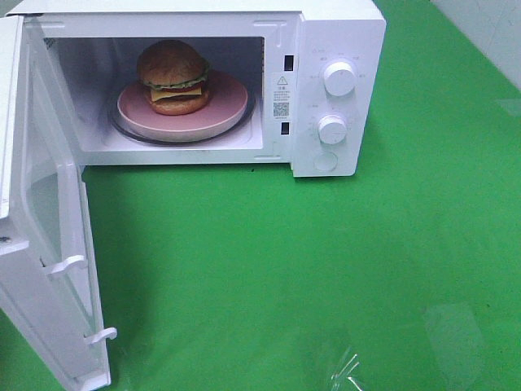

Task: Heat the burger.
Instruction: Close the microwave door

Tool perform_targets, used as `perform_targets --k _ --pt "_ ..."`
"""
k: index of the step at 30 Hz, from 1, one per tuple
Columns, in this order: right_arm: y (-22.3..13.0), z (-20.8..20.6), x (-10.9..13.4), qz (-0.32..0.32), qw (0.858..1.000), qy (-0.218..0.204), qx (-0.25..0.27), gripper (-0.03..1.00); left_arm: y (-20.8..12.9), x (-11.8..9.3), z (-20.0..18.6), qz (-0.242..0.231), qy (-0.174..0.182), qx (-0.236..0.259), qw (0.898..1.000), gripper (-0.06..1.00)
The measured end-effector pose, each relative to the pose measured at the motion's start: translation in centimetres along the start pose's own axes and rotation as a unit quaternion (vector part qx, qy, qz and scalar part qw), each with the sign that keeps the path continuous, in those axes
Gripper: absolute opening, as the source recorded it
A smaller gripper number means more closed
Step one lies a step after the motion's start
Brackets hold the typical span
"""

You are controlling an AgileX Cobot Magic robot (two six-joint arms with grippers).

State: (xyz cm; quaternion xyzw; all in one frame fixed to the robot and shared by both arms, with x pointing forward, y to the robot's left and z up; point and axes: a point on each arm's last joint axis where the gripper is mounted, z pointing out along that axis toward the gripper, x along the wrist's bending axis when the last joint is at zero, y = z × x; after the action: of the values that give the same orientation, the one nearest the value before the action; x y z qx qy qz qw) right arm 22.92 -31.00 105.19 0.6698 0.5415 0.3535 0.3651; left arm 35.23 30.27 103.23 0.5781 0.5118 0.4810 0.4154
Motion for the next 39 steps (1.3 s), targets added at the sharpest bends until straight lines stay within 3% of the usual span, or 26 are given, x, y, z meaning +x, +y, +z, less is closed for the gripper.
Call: perform_targets --k 22,26,31,33,39 --pt "0.0 0.0 0.0 0.0 1.0 0.0 0.0 0.7 -1.3 -1.2 6.3 -0.018 -0.053 -0.01 0.998 0.0" --pt "0.0 0.0 0.0 0.0 1.0 0.0 0.0 0.7 -2.3 -2.0 7.9 -0.033 -0.094 0.0 0.995 0.0" --pt "0.0 0.0 0.0 0.0 1.0 0.0 0.0 0.7 -2.9 -2.6 8.6 -0.038 -0.118 0.007 0.992 0.0" --pt "0.0 0.0 0.0 0.0 1.0 0.0 0.0 0.7 -3.5 -3.2 9.4 -0.034 -0.151 0.005 0.988 0.0" --pt "0.0 0.0 0.0 0.0 1.0 0.0 0.0 0.7 -4.5 -3.9 10.5 -0.041 -0.182 0.005 0.982 0.0"
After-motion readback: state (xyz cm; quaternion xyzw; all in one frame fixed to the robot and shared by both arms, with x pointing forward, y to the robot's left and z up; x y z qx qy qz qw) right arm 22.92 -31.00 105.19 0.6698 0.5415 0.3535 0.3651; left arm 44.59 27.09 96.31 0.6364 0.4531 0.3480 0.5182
